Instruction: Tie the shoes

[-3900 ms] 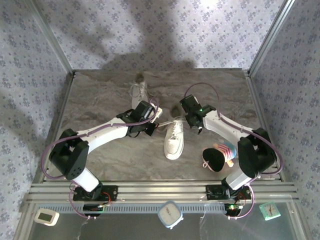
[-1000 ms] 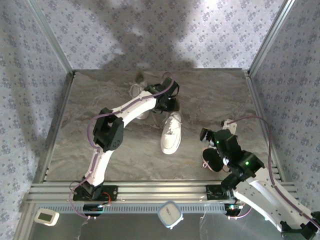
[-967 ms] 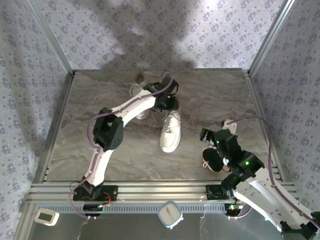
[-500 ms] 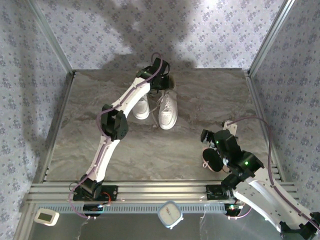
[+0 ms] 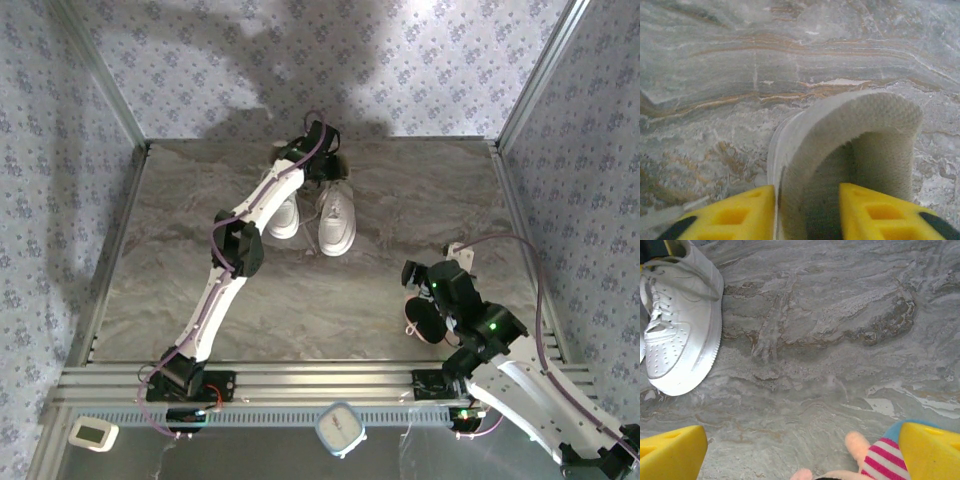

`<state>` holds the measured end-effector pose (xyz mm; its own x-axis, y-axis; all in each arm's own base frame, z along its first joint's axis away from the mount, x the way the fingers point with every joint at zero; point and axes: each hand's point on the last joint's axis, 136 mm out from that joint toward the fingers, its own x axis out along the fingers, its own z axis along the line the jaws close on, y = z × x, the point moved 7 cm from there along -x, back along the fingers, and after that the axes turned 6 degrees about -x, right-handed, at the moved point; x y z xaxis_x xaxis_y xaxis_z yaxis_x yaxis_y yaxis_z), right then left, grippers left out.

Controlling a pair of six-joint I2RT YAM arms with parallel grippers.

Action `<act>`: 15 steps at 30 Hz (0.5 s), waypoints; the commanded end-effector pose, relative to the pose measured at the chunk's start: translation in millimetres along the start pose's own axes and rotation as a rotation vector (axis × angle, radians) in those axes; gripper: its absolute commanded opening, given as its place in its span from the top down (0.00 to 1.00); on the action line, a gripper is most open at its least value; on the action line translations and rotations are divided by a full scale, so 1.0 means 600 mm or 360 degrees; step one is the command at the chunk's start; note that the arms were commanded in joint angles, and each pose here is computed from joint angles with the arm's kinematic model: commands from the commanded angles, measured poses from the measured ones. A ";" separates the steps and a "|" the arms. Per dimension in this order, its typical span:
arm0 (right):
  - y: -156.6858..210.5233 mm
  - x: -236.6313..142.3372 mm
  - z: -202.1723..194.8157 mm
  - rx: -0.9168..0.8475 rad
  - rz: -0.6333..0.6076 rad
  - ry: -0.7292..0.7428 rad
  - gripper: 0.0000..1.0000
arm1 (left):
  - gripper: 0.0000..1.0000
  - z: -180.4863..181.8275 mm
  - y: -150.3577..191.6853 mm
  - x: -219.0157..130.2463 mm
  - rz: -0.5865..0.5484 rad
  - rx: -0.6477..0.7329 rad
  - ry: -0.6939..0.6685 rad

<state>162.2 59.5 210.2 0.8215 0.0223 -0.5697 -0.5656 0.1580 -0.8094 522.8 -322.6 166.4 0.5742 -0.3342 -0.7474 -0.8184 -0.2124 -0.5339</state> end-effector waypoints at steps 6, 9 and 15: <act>-0.028 -0.015 -0.001 -0.0060 -0.0114 0.0005 0.00 | 0.01 -0.080 -0.078 -0.126 -0.0200 0.0107 0.0384; -0.059 -0.023 0.001 -0.0086 -0.0259 0.0036 0.00 | 0.00 -0.108 -0.089 -0.219 -0.0259 0.0259 0.0446; -0.080 -0.002 -0.039 -0.0055 -0.0378 0.0360 0.00 | 0.00 -0.073 -0.032 -0.339 -0.0459 0.0451 0.0370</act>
<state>179.6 43.2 234.7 0.8883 -0.1159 -0.4443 -0.4340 0.1038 -0.8949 454.1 -309.3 299.7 0.6299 -0.4887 -0.6037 -0.7207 -0.0780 -0.6888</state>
